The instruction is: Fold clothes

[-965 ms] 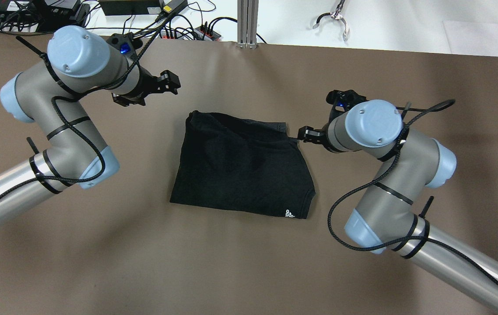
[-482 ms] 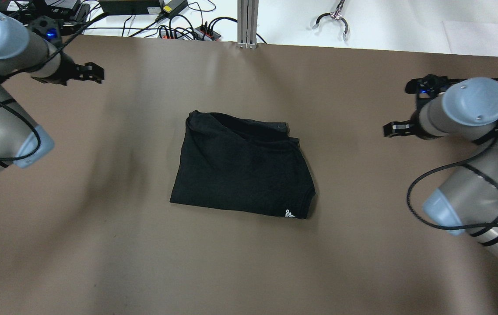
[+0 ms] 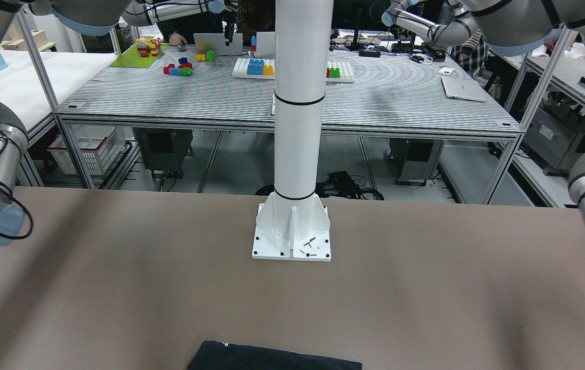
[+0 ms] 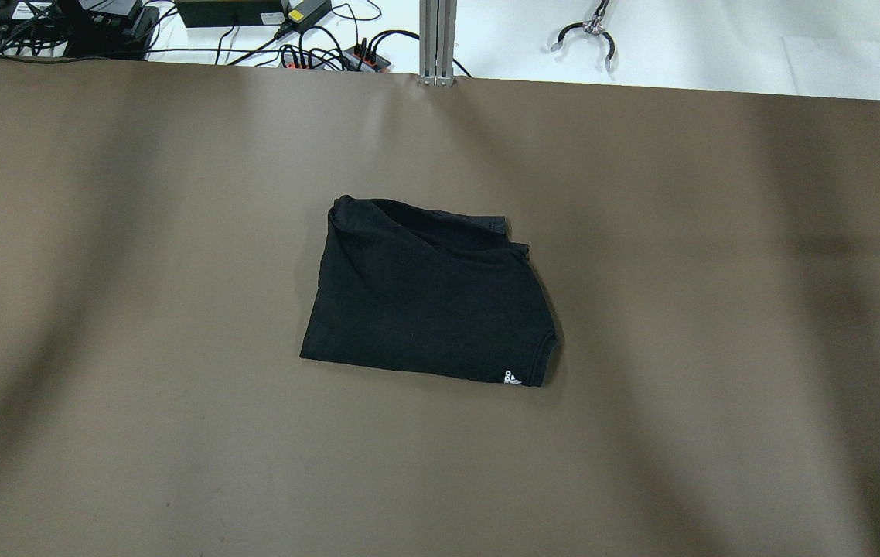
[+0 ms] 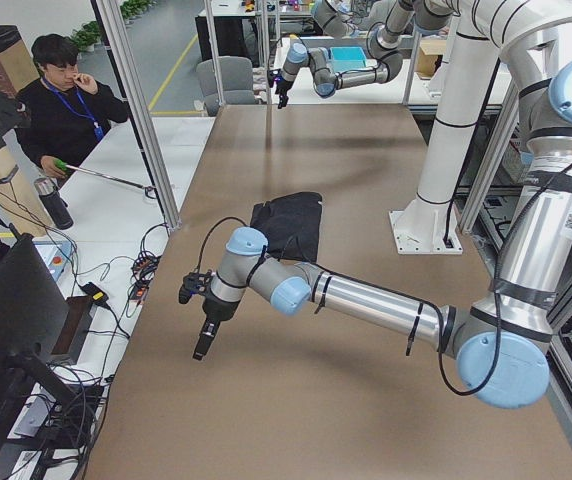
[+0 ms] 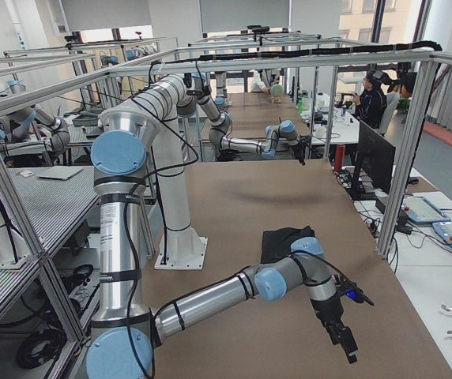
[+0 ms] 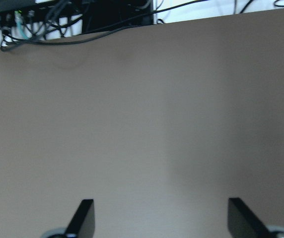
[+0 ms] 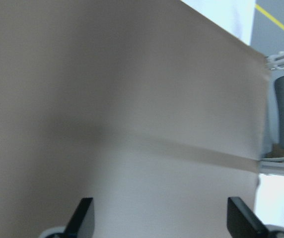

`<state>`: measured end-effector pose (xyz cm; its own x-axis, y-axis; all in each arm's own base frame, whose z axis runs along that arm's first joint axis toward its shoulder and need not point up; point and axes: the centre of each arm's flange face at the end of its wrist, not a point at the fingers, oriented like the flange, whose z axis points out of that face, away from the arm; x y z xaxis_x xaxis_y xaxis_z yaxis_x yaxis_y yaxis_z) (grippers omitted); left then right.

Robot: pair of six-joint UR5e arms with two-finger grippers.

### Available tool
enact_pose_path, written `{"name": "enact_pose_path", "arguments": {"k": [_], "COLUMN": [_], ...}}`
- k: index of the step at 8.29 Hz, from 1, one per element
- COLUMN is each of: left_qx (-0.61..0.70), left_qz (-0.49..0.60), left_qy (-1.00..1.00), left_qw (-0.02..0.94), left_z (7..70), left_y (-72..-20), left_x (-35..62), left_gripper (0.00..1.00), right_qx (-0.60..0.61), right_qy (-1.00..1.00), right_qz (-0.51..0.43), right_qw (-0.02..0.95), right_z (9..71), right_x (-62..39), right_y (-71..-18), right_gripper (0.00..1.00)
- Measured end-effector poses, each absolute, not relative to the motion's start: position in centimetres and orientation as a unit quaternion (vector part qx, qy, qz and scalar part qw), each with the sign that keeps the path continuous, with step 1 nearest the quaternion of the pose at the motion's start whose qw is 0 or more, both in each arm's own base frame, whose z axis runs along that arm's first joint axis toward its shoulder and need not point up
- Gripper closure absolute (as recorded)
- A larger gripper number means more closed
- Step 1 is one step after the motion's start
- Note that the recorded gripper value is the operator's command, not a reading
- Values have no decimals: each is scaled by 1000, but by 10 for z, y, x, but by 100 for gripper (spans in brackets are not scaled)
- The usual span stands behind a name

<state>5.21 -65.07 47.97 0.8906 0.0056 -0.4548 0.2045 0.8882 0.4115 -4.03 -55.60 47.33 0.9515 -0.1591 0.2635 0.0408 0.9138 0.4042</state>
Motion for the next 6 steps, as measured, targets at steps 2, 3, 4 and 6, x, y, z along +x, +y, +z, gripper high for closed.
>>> {"name": "enact_pose_path", "arguments": {"k": [2, 3, 4, 6], "left_qx": [236, 238, 237, 219], "left_qz": [-6, 9, 16, 15], "left_qy": [160, 132, 109, 63], "left_qw": [959, 962, 965, 973], "left_z": [502, 507, 514, 549], "left_y": [-642, -634, -625, -594], "left_x": [-60, -106, -140, -177], "left_gripper": [6, 6, 6, 6], "right_qx": [201, 200, 199, 180], "right_qy": [-71, -44, -22, 29], "right_qz": [-75, -81, -93, -110], "right_qw": [974, 975, 975, 977], "right_z": [491, 493, 494, 510], "right_x": [71, 114, 150, 202], "right_y": [-544, -535, -525, -497], "right_gripper": [6, 6, 6, 6]}}
